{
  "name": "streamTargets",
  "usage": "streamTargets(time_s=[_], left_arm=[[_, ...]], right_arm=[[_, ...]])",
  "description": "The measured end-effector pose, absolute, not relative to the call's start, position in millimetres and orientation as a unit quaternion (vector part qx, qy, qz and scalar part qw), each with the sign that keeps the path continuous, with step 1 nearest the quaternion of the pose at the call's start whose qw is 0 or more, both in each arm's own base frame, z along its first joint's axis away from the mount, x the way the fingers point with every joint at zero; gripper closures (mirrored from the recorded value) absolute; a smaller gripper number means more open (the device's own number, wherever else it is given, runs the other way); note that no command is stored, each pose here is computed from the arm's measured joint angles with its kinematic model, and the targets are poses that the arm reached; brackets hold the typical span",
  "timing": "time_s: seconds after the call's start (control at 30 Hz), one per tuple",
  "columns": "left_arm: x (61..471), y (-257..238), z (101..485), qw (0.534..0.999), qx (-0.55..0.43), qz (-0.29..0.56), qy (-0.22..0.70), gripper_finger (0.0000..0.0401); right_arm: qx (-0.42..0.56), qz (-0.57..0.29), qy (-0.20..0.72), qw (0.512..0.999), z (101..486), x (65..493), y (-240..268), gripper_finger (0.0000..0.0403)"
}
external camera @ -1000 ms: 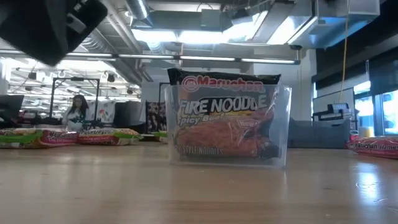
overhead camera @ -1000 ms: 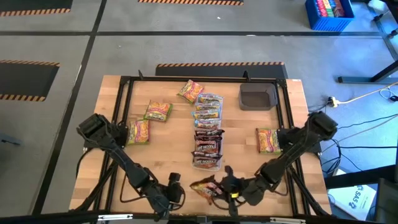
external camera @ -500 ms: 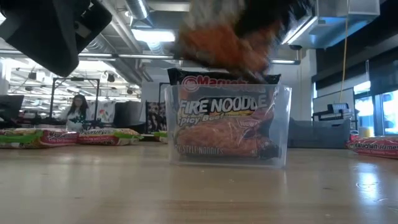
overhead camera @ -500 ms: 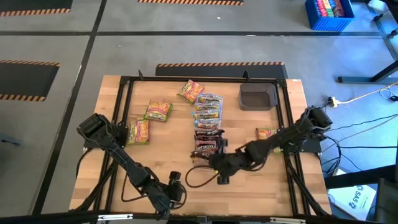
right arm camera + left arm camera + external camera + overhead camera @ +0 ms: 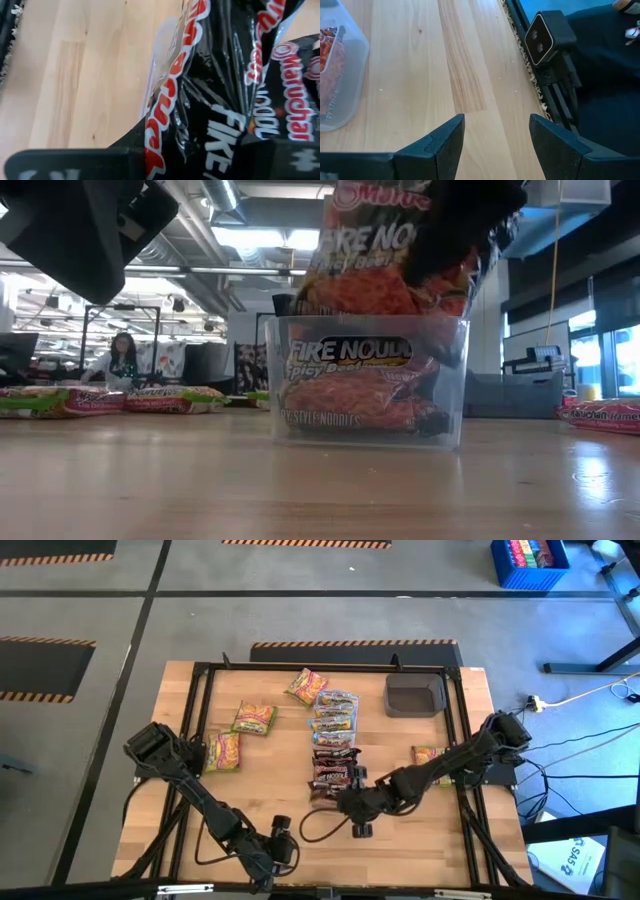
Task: Sort Maruchan noodles
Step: Put the black noodle pack into the bottom transparent bin
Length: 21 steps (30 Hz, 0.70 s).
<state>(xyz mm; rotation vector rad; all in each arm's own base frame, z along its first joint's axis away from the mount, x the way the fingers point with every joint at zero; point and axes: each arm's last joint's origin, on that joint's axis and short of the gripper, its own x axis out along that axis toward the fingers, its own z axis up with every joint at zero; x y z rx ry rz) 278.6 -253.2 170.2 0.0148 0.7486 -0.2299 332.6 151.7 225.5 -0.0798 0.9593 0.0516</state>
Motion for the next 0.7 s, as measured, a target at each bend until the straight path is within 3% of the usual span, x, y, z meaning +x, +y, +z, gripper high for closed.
streamTargets(time_s=[0.7], left_arm=[[279, -253, 171, 0.928, 0.012, -0.099, 0.358, 0.0183]], right_arm=[[0.037, 0.082, 0.459, 0.884, 182, 325, 142, 0.0301]])
